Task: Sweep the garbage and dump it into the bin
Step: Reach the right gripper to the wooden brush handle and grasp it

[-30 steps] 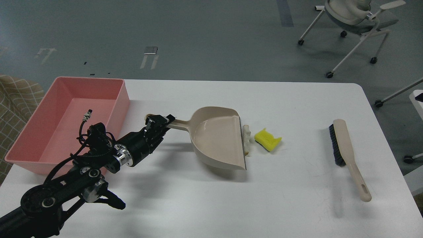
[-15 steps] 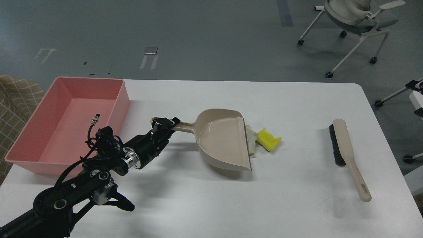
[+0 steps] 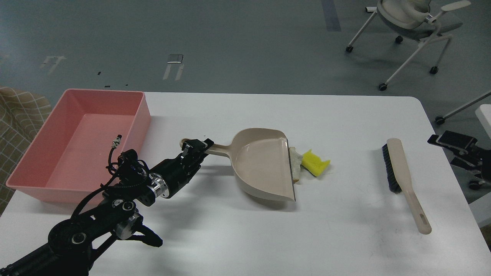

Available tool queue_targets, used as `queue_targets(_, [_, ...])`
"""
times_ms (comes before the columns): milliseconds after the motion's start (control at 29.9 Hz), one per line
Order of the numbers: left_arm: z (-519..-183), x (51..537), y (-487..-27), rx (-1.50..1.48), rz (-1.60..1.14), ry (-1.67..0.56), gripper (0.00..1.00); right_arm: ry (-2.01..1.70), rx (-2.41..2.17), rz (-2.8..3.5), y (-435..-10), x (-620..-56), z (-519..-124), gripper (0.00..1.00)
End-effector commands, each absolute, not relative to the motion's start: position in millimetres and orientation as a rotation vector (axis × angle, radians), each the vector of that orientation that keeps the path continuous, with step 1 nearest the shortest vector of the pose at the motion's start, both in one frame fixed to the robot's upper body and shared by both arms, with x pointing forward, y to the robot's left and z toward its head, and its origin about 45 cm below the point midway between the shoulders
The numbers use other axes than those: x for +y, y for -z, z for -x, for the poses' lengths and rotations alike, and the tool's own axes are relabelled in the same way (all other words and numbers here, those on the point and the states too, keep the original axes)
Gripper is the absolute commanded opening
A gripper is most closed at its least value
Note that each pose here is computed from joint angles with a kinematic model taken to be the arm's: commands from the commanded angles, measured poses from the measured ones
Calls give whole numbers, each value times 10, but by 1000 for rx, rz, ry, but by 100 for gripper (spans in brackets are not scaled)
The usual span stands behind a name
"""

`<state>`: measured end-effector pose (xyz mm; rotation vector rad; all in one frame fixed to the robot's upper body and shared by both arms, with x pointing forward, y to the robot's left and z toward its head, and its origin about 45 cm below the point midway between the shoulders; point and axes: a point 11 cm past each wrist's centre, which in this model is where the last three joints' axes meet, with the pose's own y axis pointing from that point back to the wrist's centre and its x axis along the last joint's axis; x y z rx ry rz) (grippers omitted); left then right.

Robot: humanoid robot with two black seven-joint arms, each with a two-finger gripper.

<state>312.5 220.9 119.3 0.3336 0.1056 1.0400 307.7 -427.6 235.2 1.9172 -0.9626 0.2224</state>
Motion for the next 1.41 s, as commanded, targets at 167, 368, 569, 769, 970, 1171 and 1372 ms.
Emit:
queue_targets(167, [-3131,2166,-1201,109,-323,-1037,3,-322,-801,-1849,-2166,-4079,-2966,100])
queue_targets(368, [-3129,2141,-1201,113,-317,-1036,3,-379,-683,-1839,-1961,-3844,-2865,100])
queue_targets(569, [-3130,2147,-1201,113,-318,-1036,3,-353,-662,-1833,-1847,-3823,-2794,100])
queue_targets(769, [-3130,2147,-1201,113,-318,-1036,3,-324,-627,-1797,-1702,-3882,-2654,96])
queue_targets(970, [-3128,2145,-1201,114,-315,-1037,4,-296,-616,-1785,-1636,-3907,-2580,85])
queue_targets(1171, [-3132,2160,-1205,111,-316,-1040,4,-290,-608,-1784,-1616,-3882,-2550,68])
queue_targets(1372, [-3139,2182,-1213,109,-316,-1043,4,-312,-600,-1793,-1669,-3835,-2557,66])
